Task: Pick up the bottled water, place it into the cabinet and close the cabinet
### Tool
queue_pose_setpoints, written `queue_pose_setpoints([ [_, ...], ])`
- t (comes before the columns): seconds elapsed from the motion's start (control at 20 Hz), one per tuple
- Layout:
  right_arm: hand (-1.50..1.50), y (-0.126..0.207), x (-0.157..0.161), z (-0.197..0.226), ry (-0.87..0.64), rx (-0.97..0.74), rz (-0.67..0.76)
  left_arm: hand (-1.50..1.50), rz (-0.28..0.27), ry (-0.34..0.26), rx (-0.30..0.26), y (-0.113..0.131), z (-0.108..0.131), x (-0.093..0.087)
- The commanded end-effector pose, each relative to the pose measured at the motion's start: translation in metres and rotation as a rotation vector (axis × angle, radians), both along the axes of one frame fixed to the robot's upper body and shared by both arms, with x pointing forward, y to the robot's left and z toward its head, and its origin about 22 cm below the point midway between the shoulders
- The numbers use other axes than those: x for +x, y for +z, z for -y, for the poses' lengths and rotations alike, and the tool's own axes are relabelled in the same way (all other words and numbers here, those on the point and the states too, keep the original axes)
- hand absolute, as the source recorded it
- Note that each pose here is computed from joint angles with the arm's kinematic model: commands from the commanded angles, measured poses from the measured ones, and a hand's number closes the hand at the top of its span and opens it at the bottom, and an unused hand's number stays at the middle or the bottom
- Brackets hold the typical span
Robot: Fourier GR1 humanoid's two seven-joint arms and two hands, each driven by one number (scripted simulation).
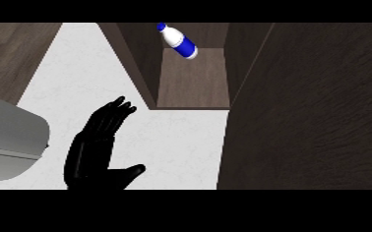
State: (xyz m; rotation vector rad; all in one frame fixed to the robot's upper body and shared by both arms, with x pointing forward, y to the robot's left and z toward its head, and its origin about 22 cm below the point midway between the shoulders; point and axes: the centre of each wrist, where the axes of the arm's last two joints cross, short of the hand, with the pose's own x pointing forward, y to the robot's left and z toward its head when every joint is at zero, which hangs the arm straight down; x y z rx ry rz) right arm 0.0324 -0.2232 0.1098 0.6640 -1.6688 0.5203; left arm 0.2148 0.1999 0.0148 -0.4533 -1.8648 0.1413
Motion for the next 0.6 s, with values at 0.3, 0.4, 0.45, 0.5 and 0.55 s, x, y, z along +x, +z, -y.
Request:
queue_pose_setpoints([
  [0.3,1.5,0.054,-0.002,-0.023,0.222,-0.122,0.154,-1.5,-0.022,0.046,-0.074,0.013,-0.055,-0.024],
  [0.4,1.5,0.053,-0.001,-0.024,0.263,-0.157,0.143,-1.5,-0.041,0.048,-0.072,0.015,-0.06,-0.034],
  [0.45,1.5,0.047,0.002,-0.027,0.275,-0.177,0.144,-1.5,-0.027,0.046,-0.062,0.018,-0.06,-0.033],
  [0.5,1.5,0.057,0.003,-0.024,0.299,-0.171,0.189,-1.5,-0.036,0.056,-0.065,0.014,-0.069,-0.034],
  [0.55,1.5,0.05,0.005,-0.03,0.313,-0.154,0.172,-1.5,-0.038,0.036,-0.063,0.015,-0.07,-0.036],
])
